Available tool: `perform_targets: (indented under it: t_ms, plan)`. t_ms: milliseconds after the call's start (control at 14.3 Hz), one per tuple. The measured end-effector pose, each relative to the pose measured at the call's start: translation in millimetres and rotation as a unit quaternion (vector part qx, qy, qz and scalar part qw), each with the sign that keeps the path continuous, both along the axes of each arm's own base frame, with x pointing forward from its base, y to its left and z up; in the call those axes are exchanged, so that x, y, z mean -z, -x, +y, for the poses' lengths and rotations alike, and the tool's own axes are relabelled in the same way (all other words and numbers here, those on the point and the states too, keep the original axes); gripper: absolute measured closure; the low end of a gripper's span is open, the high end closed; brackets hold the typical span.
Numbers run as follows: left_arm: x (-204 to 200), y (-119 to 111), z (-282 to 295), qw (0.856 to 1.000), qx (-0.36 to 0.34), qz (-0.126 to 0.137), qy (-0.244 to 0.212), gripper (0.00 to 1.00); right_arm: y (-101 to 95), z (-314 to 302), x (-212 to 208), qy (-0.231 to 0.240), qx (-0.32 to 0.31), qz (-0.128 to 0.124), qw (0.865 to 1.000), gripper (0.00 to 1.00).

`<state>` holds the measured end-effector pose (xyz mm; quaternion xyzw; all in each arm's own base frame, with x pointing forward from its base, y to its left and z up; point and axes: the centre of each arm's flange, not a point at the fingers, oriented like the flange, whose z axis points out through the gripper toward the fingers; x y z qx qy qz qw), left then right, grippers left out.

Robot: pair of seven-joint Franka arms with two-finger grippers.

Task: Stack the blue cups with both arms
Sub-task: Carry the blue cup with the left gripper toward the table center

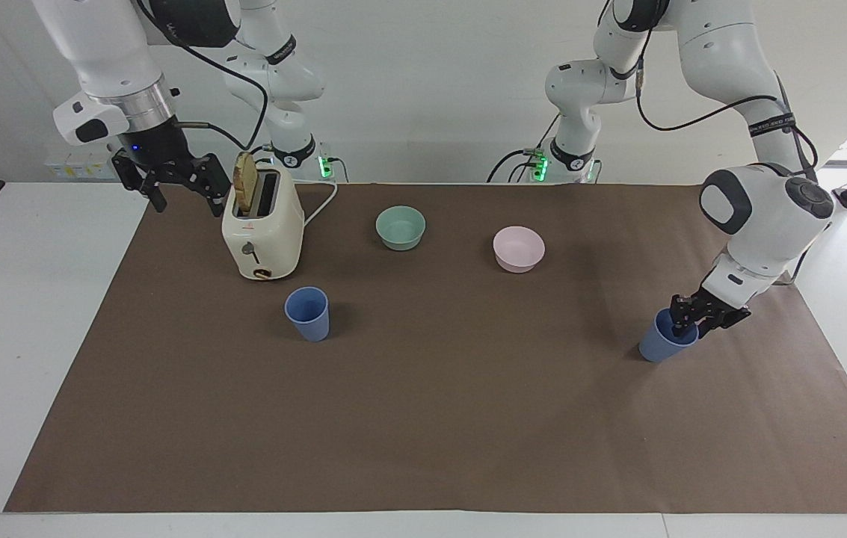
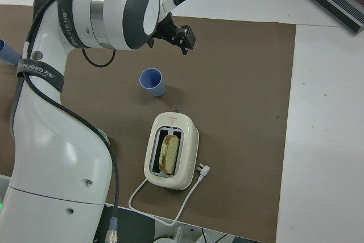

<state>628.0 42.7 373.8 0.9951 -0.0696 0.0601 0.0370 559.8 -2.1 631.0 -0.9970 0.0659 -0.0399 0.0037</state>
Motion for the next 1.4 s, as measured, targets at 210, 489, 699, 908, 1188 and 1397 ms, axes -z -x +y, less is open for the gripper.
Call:
perform_targets:
  t_ms: [210,489,699,908,1188,1397]
  plan:
    - [-1.5,-0.4,-3.2,1.000,0.003,0.000,0.001,0.96,0.0,0.0,0.0,0.000,0.000,0.000,1.000,0.00]
    - [-34.6,-2.2,-17.0,1.000,0.008,-0.006,0.006,0.96,0.0,-0.4,0.0,0.000,0.000,0.000,1.000,0.00]
    - [-63.2,2.7,-68.5,1.000,-0.007,-0.013,0.016,0.96,0.2,-2.0,0.2,0.000,0.002,0.001,1.000,0.00]
    - [-64.6,12.7,-154.6,0.999,-0.024,-0.005,0.028,0.96,0.5,-2.5,0.5,0.000,0.002,0.003,1.000,0.00]
    - [-56.3,31.4,-243.9,0.998,-0.054,-0.013,0.028,0.96,0.6,-2.5,0.6,0.000,0.002,0.003,1.000,0.00]
    - [-39.8,50.7,-297.8,0.998,-0.064,-0.008,0.026,0.96,0.6,-3.7,0.6,0.000,0.003,0.003,1.000,0.00]
